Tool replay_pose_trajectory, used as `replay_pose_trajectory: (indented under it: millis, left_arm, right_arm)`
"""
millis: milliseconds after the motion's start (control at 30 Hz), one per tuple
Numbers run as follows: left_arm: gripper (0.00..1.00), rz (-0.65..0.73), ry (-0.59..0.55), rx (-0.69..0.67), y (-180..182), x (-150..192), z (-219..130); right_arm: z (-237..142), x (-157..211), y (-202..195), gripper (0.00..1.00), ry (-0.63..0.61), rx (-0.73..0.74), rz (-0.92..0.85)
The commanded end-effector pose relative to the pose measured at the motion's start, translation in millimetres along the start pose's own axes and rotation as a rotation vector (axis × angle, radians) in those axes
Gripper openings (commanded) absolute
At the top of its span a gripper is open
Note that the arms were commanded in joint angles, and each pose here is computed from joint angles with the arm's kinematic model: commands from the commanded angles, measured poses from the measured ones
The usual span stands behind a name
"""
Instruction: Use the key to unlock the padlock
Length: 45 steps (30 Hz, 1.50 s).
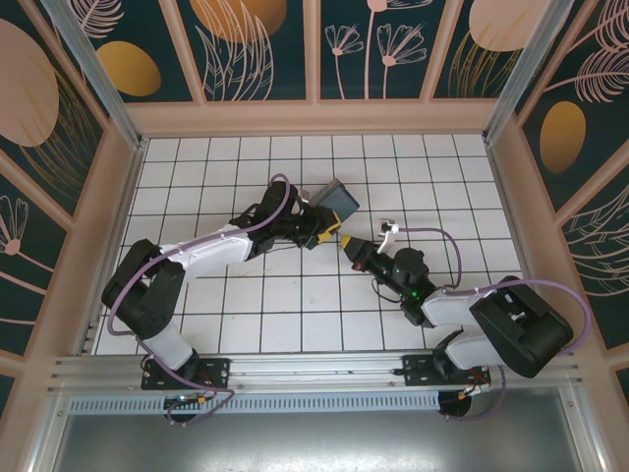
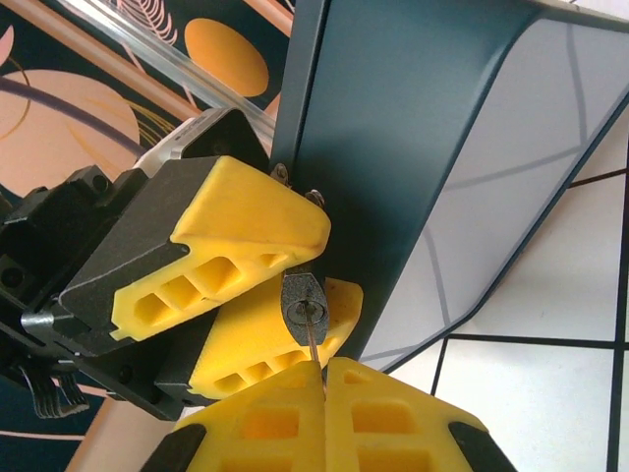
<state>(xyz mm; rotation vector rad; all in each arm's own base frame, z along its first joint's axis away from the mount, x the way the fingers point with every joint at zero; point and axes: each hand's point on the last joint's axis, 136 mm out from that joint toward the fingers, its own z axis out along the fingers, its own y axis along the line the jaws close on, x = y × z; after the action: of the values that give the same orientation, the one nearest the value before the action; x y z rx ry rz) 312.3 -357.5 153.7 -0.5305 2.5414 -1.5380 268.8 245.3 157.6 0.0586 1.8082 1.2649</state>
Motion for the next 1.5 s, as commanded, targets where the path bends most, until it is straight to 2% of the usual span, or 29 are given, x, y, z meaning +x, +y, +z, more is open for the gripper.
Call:
replay_pose_trajectory:
  millis: [0, 100, 300, 600, 833, 1000, 1233, 1467]
  left_arm:
    - [0.18, 0.048, 0.085, 0.041, -17.7, 23.7, -1.3]
    - [0.18, 0.046, 0.081, 0.026, -15.3, 23.2, -2.1]
    - [0.17, 0.042, 0.080, 0.019, -14.2, 22.8, -2.3]
    - [0.17, 0.027, 0.101, 0.087, -28.6, 28.8, -9.7]
    - [0.16, -0.019, 0.094, 0.106, -29.6, 26.0, -22.6]
    - [0.15, -0.047, 0.065, 0.114, -32.8, 14.4, -33.6]
    - [0.15, -0.059, 0.097, 0.104, -29.0, 17.4, -32.0]
    - [0.15, -0.084, 0.070, 0.087, -21.5, 7.8, -30.5]
  right_arm:
    - [5.2, -13.2, 67.8, 0.00, -0.014, -0.235, -0.145]
    - [10.2, -8.4, 69.4, 0.00, 0.014, -0.221, -0.200]
    - [6.8, -16.3, 80.7, 0.00, -0.005, -0.258, -0.219]
    - [0.1, -22.0, 85.3, 0.00, 0.082, -0.340, -0.033]
    - [10.4, -17.1, 72.4, 0.00, 0.167, -0.223, -0.014]
    - [-0.2, -14.3, 53.1, 0.00, 0.188, -0.136, 0.013]
    - [-11.7, -9.3, 44.5, 0.00, 0.211, -0.117, 0.014]
    - [-17.2, -2.1, 34.5, 0.00, 0.247, -0.084, 0.048]
